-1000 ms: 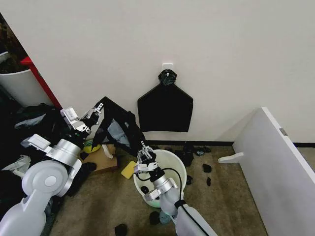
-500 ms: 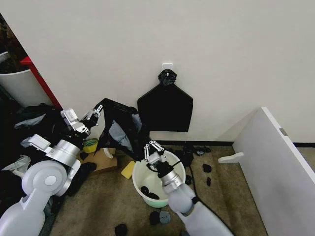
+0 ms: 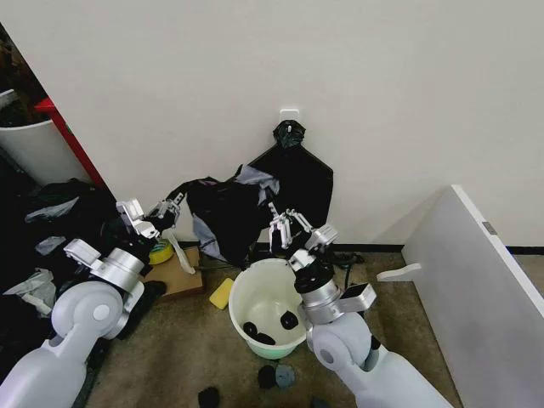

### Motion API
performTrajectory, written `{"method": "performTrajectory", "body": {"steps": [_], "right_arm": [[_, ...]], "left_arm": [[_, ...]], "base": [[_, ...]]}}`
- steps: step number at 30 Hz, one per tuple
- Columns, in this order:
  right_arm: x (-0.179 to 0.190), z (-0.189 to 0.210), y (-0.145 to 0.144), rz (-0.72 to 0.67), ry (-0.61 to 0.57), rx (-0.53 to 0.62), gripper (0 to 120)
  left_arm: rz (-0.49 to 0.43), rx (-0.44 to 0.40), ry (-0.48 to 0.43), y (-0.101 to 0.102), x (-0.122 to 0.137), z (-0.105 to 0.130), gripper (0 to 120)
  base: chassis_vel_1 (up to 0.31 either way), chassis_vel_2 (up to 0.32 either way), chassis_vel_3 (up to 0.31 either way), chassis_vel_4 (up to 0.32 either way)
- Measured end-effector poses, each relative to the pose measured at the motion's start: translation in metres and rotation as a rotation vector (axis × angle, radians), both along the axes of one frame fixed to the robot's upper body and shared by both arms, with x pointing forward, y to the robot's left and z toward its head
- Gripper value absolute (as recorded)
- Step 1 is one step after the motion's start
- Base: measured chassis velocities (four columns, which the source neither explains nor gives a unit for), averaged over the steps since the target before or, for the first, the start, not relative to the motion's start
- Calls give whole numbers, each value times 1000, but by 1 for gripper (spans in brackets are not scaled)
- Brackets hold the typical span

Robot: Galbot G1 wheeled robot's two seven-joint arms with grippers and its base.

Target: Place the garbage bag over the trash bin.

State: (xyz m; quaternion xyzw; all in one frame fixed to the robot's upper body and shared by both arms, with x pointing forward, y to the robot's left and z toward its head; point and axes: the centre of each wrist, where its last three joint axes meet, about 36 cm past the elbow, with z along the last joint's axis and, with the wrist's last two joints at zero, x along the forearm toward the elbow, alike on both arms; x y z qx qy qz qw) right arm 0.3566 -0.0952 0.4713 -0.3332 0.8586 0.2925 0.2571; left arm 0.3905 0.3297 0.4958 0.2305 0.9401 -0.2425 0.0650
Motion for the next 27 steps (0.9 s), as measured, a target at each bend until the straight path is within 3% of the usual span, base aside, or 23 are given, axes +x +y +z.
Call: {"method": "performTrajectory", "body": {"steps": [9, 15, 22, 27], "right_arm": [[1, 15, -1, -15, 24, 22, 0], [6, 14, -9, -77, 1, -11, 0], [11, 9, -11, -111, -14, -41, 0], [11, 8, -10, -117, -27, -52, 0]], "left_arm": [[-36, -1, 39, -4, -24, -8, 55], [-118, -208, 267, -45, -67, 13, 83], [-163, -248, 449, -75, -104, 16, 99], [-87, -217, 569, -76, -102, -5, 100]], "base": [[0, 0, 0, 0], [0, 0, 0, 0], [0, 0, 0, 0], [0, 0, 0, 0]]}}
